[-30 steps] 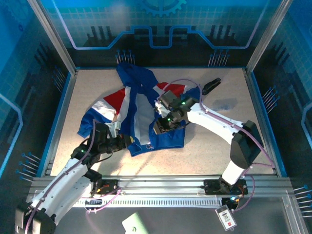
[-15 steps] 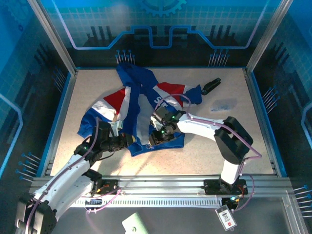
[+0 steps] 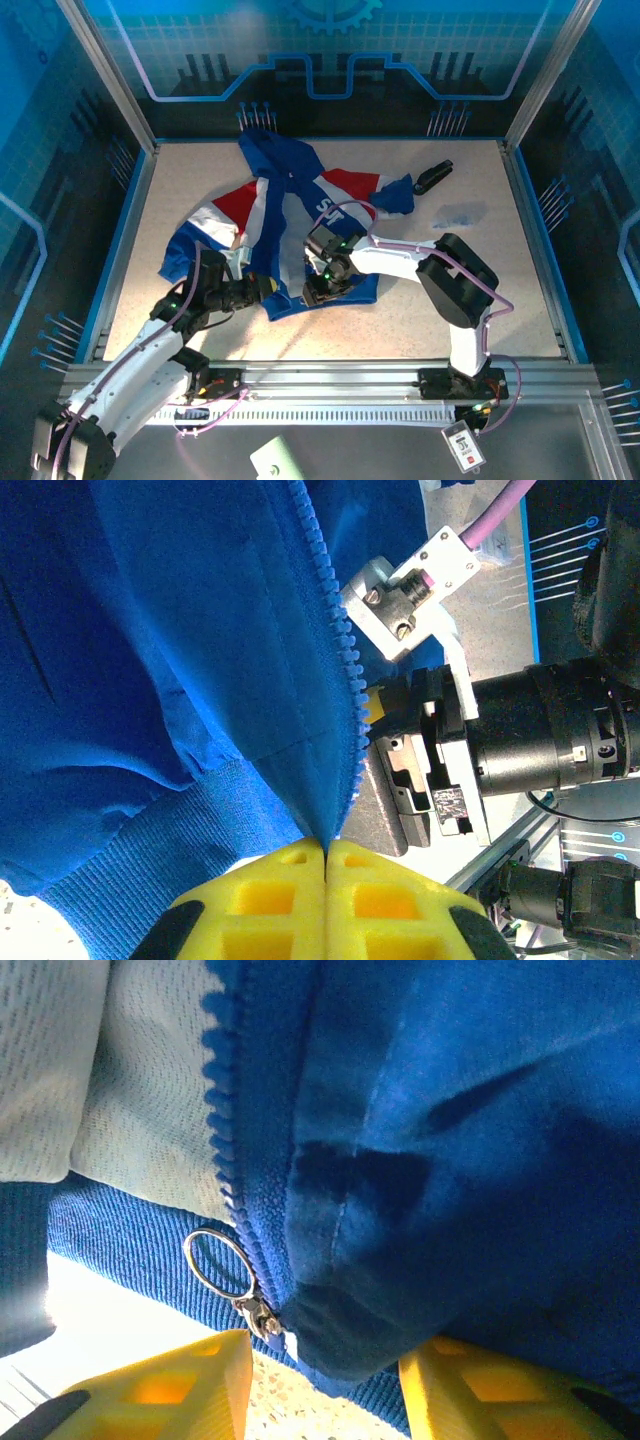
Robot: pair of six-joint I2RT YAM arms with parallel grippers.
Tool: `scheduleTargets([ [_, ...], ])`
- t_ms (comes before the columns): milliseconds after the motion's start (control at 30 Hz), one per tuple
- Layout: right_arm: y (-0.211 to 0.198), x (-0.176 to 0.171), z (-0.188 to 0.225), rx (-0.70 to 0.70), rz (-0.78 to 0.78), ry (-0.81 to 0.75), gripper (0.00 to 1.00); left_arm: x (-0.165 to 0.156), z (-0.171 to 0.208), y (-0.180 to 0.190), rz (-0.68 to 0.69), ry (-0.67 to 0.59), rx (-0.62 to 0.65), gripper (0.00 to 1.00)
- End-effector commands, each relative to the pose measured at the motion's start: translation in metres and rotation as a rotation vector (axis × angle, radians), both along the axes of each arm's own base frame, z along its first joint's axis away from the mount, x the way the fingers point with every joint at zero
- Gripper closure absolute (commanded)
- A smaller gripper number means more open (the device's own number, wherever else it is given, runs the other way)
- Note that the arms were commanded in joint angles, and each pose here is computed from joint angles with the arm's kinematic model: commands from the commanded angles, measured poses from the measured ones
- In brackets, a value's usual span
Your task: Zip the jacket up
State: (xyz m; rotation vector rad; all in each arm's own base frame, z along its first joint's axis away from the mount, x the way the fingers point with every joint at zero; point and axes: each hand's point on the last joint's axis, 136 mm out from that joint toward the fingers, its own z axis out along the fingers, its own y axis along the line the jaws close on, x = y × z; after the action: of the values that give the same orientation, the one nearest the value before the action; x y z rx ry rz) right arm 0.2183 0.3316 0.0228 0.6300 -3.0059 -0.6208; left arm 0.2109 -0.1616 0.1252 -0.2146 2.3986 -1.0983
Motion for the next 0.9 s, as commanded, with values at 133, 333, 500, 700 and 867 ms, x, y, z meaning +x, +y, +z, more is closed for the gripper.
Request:
scheduleTargets([
  [133, 0.0, -0.001, -0.006, -0.029, 0.013, -0.012, 0.78, -0.002, -0.004, -0.001, -0.014, 0.02, -0.005, 1.0],
  [333, -0.003, -0.001, 0.019, 0.001, 0.027, -0.052, 0.9, -0.001, -0.008, -0.004, -0.012, 0.023, -0.033, 1.0],
  [500, -0.006, -0.001, 0.037, 0.019, 0.024, -0.074, 0.9, 0.005, -0.011, -0.012, -0.014, 0.039, -0.079, 1.0],
  [700, -0.012, 0.004, 0.056, 0.05, 0.006, -0.099, 0.91, 0.011, -0.008, -0.032, -0.047, 0.014, -0.079, 1.0],
  [867, -0.016, 0.008, 0.065, 0.137, -0.007, -0.12, 0.95, 0.021, -0.004, -0.054, -0.083, -0.026, -0.121, 1.0],
])
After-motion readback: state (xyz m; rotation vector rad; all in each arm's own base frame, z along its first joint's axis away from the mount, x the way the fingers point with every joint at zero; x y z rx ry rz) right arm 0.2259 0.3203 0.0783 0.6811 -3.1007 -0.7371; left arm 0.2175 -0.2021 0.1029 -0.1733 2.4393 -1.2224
